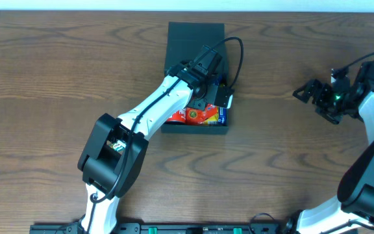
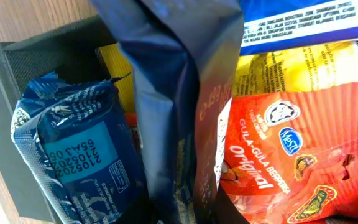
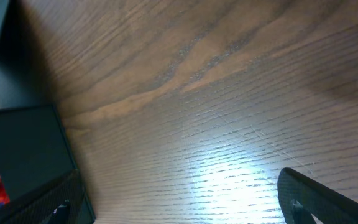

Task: Pack container
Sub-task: 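Open the left gripper and lift it out of the box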

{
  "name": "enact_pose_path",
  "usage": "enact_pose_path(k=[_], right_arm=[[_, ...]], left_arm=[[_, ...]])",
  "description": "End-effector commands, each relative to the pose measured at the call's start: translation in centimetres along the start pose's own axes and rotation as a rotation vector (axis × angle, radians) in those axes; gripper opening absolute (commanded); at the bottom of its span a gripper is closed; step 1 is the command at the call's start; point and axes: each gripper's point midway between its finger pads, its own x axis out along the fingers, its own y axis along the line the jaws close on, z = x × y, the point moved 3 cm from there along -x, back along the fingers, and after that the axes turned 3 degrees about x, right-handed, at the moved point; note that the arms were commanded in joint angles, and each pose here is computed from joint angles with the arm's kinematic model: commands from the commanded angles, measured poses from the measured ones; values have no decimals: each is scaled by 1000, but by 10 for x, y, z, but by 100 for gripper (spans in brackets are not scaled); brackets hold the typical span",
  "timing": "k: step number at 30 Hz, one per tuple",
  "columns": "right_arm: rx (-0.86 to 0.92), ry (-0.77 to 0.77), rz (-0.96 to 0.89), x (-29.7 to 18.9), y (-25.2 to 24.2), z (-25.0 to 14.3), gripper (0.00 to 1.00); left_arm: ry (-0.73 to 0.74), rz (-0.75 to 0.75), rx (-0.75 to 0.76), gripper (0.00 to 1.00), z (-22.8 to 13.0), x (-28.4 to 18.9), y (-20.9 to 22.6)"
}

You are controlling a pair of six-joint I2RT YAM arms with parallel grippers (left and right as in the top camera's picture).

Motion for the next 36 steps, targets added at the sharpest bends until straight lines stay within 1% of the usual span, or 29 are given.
enact_pose_path(k=[1,3,6,8,9,11,17,21,23,26,27,28,29,31,33,36], right_arm=[[-37,-31,7,-10,8,6,99],[-38,-32,7,-10,9,6,99],[-37,-31,7,-10,9,6,99],[-38,-31,7,-10,9,6,99],[-37,-31,7,-10,9,6,99],[-37,-31,7,-10,9,6,99],[-38,-32,7,-10,9,6,99],[-37,-32,7,-10,9,6,99],[-37,-31,7,-10,9,6,99],[-37,-31,7,-10,9,6,99],[-37,-31,7,-10,9,6,99],[-37,-31,7,-10,9,6,99],[-37,-31,7,-10,9,6,99],[-37,-32,7,-10,9,6,99],[-37,-31,7,-10,9,6,99],[-37,-31,7,-10,9,6,99]], left_arm=[[46,12,1,17,-12,6,6],[45,13,1,20,-12,6,6],[48,19,0,35,-12,6,8],[63,36,-3,38,-14,6,11],[78,62,-21,42,-16,4,16],[90,124,-80,47,-17,-3,28],[50,213,-173,48,-8,-41,44],[15,245,-225,45,1,-63,46],[-7,248,-218,40,7,-74,45],[-61,258,-213,38,15,-85,47],[-82,259,-212,33,18,-87,48],[-103,257,-220,25,21,-87,48],[-126,251,-228,13,24,-85,48],[-182,228,-251,6,32,-78,48],[-210,217,-298,6,36,-67,50],[-252,261,-439,6,39,-48,67]])
